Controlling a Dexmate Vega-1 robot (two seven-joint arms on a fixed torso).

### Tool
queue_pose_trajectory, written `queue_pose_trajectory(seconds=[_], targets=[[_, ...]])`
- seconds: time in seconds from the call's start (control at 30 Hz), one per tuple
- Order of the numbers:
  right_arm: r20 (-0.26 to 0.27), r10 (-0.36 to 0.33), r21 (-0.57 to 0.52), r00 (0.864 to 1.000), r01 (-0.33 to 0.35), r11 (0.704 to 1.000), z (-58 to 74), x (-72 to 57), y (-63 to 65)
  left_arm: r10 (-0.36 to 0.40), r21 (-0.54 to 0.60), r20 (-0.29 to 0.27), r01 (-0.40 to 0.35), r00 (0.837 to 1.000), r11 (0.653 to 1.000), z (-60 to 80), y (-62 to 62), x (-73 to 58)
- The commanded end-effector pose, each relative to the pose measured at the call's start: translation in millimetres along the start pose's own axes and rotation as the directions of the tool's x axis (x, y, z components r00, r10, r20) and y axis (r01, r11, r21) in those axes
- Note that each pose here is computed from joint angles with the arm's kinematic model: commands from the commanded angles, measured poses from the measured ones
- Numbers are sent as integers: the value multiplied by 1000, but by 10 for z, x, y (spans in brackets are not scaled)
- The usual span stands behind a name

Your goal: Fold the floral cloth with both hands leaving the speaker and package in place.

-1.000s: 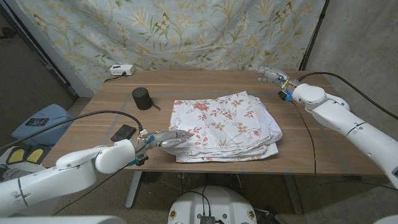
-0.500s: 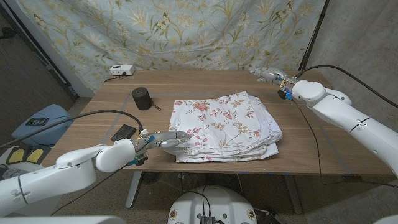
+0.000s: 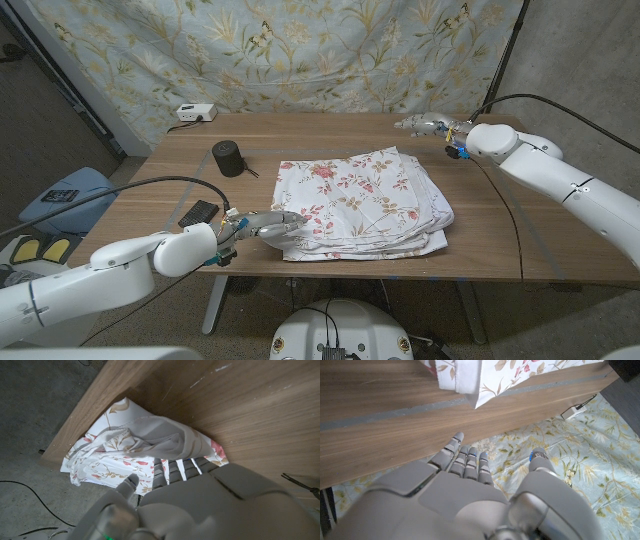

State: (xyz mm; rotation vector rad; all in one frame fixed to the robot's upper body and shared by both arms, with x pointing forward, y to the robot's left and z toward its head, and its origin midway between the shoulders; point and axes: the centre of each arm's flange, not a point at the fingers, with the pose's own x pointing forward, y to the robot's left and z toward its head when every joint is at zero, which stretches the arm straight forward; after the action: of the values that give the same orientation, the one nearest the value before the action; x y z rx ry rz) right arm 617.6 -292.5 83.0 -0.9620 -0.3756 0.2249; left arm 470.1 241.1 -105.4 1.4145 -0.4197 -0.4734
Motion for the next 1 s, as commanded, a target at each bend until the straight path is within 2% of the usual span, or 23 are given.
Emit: queue_pose_trajectory(seconds=[0.03, 0.27, 0.37, 0.53, 0.67, 1.0], targets=[[-62, 87, -111, 994, -94, 989, -24, 150, -1, 1, 3, 4, -1, 1000, 1000, 0, 4, -3], [-90, 106, -118, 990, -117, 986, -151, 162, -16, -3, 11, 10, 3, 1000, 1000, 19, -5, 12], [-98, 103, -108, 990, -114, 988, -207, 140, -37, 0, -32, 12, 0, 1000, 999, -1, -11, 8], [-117, 102, -113, 988, -116, 987, -281, 103, -61, 3, 5, 8, -3, 1000, 1000, 2, 10, 4], [-134, 108, -114, 985, -124, 986, -335, 110, -45, 2, -20, 6, -2, 1000, 1000, -17, 12, 16], [-207, 146, -146, 967, -178, 973, -508, 206, 36, -10, -19, 1, 10, 1000, 1000, -22, -9, 11]])
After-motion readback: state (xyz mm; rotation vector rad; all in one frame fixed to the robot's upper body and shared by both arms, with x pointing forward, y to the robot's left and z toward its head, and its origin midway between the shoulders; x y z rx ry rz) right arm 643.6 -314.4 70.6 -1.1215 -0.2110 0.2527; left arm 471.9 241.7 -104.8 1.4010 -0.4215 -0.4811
